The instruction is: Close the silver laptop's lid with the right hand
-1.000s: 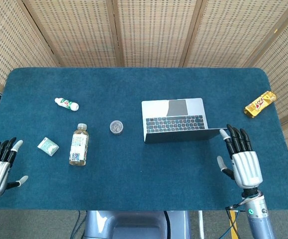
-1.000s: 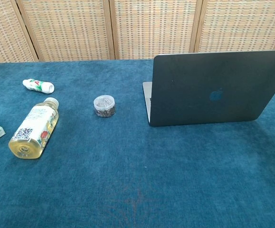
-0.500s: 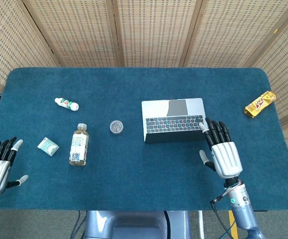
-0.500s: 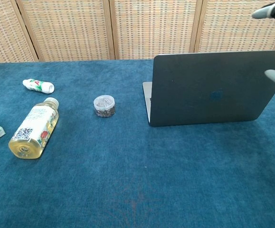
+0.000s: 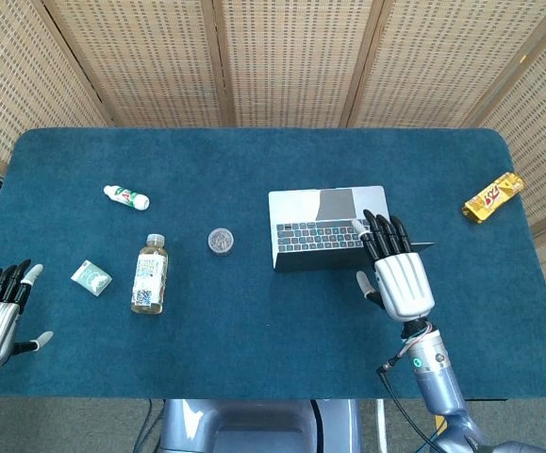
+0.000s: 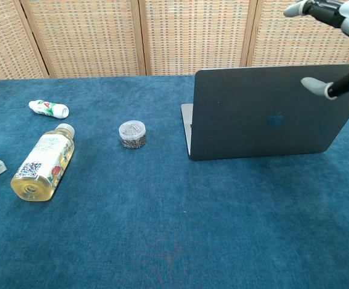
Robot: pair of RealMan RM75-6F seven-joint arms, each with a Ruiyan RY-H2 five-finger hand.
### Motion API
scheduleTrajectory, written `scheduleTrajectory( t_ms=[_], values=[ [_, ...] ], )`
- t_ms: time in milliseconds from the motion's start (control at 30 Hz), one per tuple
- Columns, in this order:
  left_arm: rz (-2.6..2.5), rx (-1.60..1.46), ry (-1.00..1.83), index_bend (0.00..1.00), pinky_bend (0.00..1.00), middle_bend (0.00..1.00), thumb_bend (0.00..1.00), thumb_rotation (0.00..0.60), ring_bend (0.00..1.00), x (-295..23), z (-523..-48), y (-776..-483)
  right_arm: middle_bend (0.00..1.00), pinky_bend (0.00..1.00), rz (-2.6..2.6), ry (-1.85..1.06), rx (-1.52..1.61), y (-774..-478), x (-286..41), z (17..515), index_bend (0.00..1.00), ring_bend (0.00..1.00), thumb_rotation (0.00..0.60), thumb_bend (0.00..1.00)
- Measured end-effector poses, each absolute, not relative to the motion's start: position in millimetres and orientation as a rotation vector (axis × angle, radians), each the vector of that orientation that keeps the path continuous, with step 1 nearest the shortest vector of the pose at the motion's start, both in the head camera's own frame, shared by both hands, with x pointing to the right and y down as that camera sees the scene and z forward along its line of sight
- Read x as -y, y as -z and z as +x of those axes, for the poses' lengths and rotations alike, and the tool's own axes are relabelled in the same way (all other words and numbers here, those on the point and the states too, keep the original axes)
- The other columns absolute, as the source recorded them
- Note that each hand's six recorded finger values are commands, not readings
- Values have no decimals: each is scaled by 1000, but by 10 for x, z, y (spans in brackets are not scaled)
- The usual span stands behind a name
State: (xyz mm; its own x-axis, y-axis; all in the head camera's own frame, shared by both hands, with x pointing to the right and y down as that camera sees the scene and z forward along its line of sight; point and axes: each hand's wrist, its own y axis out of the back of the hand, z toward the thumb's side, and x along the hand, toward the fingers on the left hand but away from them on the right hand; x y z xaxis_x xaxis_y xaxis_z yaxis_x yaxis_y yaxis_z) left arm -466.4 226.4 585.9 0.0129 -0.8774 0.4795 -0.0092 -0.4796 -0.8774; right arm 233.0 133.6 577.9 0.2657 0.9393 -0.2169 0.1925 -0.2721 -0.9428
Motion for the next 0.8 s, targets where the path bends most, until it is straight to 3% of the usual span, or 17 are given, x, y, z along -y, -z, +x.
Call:
scheduleTrajectory(
  t_ms=[533,800],
  values=[
    [-1589,-919,1564,0,0,0,0,600,0,-2271,-4659,-5904,0,0,-1664,-1111,1059,-5869,-1137,2321,0,0,600,445],
    [-1590,-920,1564,0,0,0,0,600,0,-2271,-4657,-5906,0,0,-1677,-1117,1043,-5943,-1139,2283,0,0,600,517]
  ],
)
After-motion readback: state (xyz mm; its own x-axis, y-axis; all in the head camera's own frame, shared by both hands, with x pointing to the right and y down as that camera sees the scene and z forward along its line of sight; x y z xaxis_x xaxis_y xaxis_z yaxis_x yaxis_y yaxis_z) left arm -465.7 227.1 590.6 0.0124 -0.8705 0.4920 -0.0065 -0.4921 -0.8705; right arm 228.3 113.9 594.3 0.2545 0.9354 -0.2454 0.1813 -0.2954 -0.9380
